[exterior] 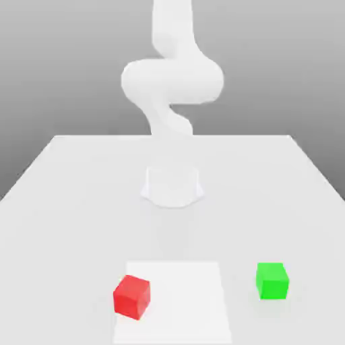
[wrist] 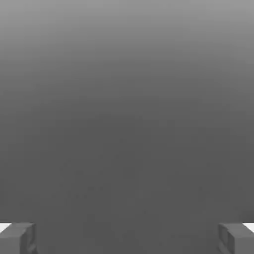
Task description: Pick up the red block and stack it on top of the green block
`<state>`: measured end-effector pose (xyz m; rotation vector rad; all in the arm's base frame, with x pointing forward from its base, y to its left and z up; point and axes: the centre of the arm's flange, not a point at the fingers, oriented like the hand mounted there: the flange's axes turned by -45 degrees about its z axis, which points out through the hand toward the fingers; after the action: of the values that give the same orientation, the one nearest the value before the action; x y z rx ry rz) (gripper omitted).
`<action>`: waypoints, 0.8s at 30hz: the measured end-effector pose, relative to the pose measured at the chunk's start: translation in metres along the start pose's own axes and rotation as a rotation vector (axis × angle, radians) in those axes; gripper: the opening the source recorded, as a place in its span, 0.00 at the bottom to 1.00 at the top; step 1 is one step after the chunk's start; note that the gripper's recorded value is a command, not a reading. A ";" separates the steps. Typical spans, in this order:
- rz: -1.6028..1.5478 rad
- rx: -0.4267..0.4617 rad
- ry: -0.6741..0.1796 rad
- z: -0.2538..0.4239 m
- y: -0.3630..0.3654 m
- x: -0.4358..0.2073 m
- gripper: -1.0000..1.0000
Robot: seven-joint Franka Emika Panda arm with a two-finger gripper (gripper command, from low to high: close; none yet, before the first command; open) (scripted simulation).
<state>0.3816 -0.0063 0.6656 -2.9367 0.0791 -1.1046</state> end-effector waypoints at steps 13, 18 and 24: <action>0.187 -0.089 -0.416 0.259 0.047 -0.112 0.50; 0.267 -0.122 -0.573 0.328 0.066 -0.190 0.50; 0.328 -0.145 -0.703 0.386 0.076 -0.275 0.50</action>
<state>0.4256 -0.0742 0.1920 -3.0797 0.6192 -0.0082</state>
